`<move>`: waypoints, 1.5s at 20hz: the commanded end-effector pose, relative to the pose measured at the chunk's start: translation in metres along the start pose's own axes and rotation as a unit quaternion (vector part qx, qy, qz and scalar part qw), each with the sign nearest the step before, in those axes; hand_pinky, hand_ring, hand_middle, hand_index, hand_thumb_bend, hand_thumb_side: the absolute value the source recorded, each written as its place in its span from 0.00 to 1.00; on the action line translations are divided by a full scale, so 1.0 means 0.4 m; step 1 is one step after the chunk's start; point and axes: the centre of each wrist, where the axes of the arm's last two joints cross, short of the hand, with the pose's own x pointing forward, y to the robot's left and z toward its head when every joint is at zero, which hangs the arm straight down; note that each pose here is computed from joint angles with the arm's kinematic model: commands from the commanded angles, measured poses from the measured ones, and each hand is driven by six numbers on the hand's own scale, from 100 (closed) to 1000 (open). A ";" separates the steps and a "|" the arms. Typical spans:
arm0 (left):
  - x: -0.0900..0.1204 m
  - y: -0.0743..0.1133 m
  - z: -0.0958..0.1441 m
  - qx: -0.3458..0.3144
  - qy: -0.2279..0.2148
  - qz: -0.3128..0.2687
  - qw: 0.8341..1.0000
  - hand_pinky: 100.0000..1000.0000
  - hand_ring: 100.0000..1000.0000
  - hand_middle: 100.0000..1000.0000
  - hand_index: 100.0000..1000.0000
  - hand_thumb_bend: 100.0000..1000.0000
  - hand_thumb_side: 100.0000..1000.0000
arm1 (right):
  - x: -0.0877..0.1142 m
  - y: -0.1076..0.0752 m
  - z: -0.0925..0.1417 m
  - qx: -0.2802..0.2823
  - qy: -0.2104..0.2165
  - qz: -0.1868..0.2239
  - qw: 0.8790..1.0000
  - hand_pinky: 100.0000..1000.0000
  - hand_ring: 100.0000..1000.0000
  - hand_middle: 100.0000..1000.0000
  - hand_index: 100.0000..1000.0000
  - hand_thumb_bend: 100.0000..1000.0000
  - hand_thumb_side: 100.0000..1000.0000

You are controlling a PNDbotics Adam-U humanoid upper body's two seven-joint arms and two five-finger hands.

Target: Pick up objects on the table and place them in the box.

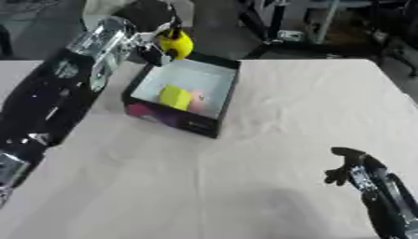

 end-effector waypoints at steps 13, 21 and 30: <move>-0.066 -0.015 -0.007 0.128 0.163 0.044 0.977 0.74 0.77 0.80 0.89 0.52 0.80 | 0.010 -0.005 -0.009 0.000 -0.010 0.000 1.000 0.65 0.43 0.25 0.73 0.00 0.74; -0.331 0.140 0.216 0.279 0.138 0.205 0.928 0.67 0.64 0.63 0.82 0.19 0.71 | 0.009 -0.014 -0.005 -0.013 -0.006 0.008 1.000 0.65 0.43 0.25 0.73 0.00 0.75; -0.324 -0.106 0.523 0.284 0.178 0.472 0.815 0.61 0.56 0.55 0.80 0.00 0.87 | 0.012 -0.020 -0.004 -0.025 -0.007 0.013 1.000 0.65 0.43 0.25 0.74 0.00 0.75</move>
